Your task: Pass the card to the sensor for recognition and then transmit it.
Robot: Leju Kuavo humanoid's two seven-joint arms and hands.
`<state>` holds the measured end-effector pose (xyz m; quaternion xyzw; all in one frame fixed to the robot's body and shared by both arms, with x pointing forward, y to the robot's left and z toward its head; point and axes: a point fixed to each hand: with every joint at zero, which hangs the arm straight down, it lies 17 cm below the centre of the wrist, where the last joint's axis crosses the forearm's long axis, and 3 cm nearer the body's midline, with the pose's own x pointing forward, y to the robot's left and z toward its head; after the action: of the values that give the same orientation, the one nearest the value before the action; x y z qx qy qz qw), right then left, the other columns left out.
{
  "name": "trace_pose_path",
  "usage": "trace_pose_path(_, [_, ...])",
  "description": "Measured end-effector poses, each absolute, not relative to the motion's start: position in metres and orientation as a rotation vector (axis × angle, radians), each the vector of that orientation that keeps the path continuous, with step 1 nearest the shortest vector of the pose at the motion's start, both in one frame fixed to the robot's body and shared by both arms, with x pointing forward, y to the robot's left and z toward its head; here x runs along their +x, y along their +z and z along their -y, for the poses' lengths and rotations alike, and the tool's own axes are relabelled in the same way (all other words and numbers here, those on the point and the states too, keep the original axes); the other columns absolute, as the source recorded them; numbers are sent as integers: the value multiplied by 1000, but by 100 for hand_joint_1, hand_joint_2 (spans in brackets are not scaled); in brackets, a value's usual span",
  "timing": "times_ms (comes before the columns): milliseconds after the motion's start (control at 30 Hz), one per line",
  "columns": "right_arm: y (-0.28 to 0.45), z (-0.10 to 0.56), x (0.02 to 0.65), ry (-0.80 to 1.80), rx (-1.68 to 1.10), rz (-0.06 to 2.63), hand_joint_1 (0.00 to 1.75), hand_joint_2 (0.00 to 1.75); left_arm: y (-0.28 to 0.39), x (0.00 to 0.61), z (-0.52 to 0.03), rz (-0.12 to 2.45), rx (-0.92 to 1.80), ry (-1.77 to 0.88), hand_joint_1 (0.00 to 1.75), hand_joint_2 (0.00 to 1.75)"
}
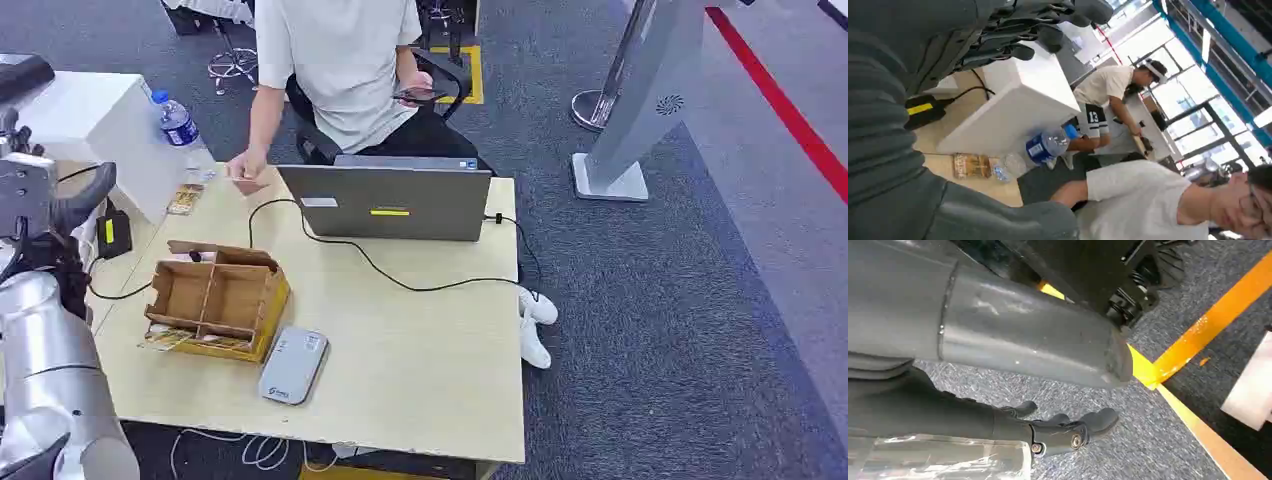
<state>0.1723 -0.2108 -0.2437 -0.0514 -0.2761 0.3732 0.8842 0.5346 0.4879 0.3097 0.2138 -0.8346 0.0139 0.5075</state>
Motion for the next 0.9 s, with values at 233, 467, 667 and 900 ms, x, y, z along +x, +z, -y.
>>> trace_pose_path(233, [-249,216,163,783,-105,552,0,0,316,580,-424,1922,510,-227,0,175])
trace_pose_path(467, [-255,223,153,782,-106,526,0,0,316,611,-376,1806,585,-480,0,175])
trace_pose_path(667, [-259,228,144,792,-107,505,0,0,311,630,-354,1679,716,-663,175,175])
trace_pose_path(900, [-263,234,134,808,-107,479,0,0,313,647,-348,1530,932,-840,175,175])
